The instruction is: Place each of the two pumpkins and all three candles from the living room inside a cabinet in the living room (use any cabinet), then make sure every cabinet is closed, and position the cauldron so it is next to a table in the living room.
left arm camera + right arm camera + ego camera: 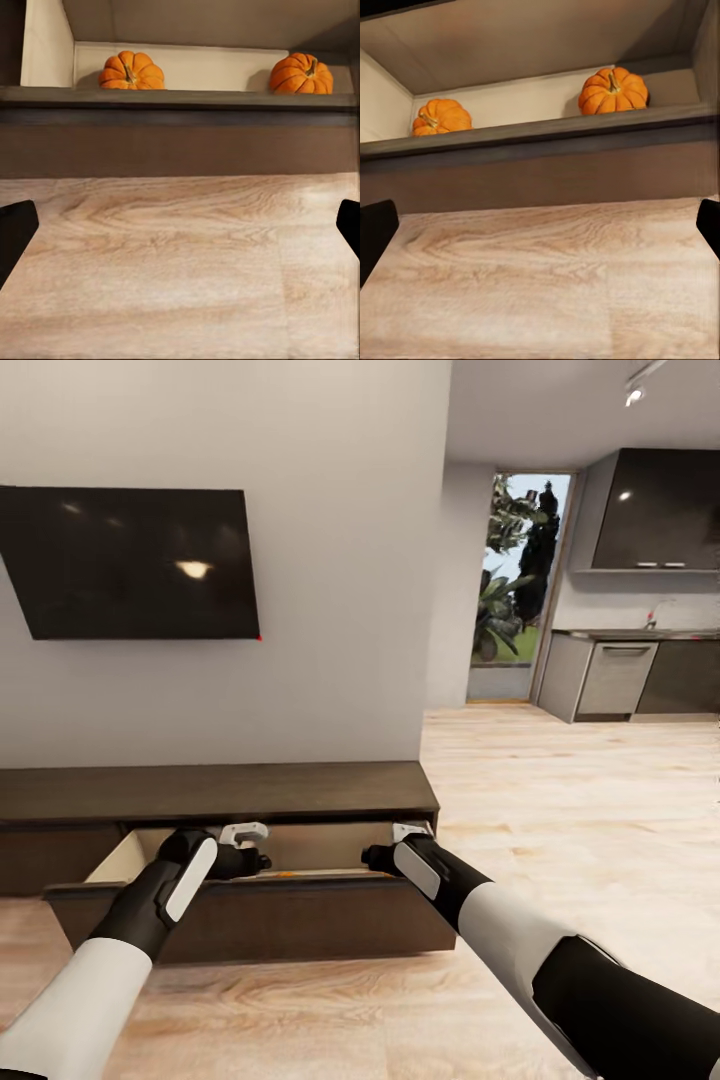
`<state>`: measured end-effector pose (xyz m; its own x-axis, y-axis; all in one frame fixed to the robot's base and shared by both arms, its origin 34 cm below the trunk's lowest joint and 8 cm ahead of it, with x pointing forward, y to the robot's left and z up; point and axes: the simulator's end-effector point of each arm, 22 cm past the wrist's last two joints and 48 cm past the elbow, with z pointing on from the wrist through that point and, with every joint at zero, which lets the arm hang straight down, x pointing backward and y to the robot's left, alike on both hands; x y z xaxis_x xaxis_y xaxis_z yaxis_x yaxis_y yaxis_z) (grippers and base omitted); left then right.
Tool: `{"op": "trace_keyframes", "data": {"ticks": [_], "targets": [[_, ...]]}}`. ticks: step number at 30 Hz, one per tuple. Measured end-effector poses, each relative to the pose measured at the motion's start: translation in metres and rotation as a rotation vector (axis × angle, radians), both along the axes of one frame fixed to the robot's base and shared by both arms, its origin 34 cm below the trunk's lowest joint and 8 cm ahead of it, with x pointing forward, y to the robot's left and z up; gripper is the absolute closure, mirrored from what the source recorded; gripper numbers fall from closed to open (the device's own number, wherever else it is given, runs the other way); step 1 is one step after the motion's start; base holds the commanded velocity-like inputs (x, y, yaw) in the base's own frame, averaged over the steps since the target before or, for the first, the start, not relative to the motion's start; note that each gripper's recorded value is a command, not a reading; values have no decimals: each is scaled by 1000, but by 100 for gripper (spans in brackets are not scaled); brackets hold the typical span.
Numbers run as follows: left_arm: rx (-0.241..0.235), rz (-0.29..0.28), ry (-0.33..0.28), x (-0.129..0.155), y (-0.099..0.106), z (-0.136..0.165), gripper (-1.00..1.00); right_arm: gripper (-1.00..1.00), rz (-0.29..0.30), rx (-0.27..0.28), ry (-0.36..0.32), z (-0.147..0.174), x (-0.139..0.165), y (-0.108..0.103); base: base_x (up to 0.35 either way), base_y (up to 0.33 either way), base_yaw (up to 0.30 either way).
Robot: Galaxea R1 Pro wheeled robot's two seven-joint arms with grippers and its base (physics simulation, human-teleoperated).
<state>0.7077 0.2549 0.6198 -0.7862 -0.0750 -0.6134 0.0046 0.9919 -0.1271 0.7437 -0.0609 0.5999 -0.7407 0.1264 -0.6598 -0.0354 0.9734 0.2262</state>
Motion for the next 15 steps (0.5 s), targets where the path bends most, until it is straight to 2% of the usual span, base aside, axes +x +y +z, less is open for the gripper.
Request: {"op": "trace_keyframes", "data": {"ticks": [3,11,15], "targets": [[0,0,0,1,0,7,-100,-100,0,1,0,7,1,1,-207,0,0],[4,-4,-3,5,-3,24,-100,-100,-1,3,-4,25,6,0,-13,0,0],[10,-2,-7,8,-2,33,-100,-100,-21,7,-50,40,16,-3,0,0,0]]}}
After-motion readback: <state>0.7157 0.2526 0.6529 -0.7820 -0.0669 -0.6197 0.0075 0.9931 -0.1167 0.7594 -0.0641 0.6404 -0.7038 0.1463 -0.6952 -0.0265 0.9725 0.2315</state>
